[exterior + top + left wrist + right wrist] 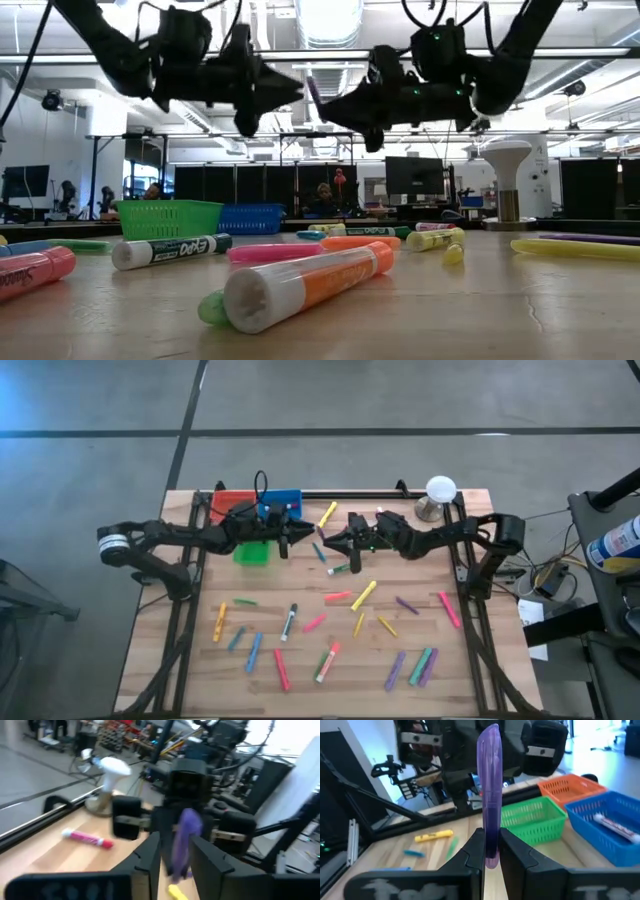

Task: Pick & Place Markers
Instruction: Put the purple pen into the green bin

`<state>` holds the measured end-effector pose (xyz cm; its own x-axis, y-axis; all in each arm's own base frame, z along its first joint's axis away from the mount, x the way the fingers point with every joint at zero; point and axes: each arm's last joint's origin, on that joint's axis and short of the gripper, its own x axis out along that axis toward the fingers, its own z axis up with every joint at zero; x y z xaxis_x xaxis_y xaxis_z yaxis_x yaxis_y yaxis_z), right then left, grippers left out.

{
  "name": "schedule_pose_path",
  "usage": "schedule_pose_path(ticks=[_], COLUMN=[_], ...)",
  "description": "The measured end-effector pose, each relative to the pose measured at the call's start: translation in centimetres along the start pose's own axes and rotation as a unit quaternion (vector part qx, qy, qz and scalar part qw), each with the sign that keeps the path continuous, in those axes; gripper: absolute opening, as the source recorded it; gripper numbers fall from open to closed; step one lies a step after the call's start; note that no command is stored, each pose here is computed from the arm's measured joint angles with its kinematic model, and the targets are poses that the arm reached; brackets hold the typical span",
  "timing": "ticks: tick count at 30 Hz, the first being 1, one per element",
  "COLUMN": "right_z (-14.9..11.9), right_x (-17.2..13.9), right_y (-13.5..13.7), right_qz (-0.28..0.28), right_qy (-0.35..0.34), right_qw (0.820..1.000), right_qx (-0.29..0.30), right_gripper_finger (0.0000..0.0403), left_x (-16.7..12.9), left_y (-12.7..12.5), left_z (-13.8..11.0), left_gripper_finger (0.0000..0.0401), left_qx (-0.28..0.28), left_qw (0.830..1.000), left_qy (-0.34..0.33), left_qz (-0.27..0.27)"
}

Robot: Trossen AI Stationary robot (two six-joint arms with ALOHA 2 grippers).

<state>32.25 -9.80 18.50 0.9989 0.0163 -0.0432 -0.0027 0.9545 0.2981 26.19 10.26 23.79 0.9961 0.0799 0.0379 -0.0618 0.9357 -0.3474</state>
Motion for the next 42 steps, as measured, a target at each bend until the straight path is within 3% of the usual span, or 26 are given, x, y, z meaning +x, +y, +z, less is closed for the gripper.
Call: schedule_pose_path(ticks=[24, 30, 33, 38, 42], right_z=[1.4, 1.4, 1.5, 1.4, 1.0], right_x=[0.7, 0.7, 0.7, 0.7, 0.7], right_y=[0.1, 0.1, 0.1, 0.1, -0.1], right_qz=[0.017, 0.016, 0.016, 0.017, 0.010], right_qy=[-0.015, -0.015, -0.019, -0.014, 0.005], right_qw=[1.000, 1.000, 0.999, 1.000, 1.000], right_qx=[-0.021, -0.023, -0.024, -0.023, -0.021], right_gripper_finger=[0.0034, 0.0035, 0.0048, 0.0091, 0.0116], left_x=[1.3, 1.9, 2.0, 1.6, 0.5], left_y=[-1.0, -0.8, -0.8, -1.0, -0.8], left_z=[1.9, 1.7, 1.9, 3.0, 4.1], left_gripper_finger=[0.0105, 0.0062, 0.0038, 0.0037, 0.0037], left_qx=[0.015, 0.015, 0.021, 0.021, 0.021], left_qw=[0.999, 1.000, 0.999, 0.999, 0.999], left_qy=[-0.030, -0.024, -0.028, -0.032, 0.005], left_qz=[-0.010, -0.009, -0.008, -0.004, 0.039])
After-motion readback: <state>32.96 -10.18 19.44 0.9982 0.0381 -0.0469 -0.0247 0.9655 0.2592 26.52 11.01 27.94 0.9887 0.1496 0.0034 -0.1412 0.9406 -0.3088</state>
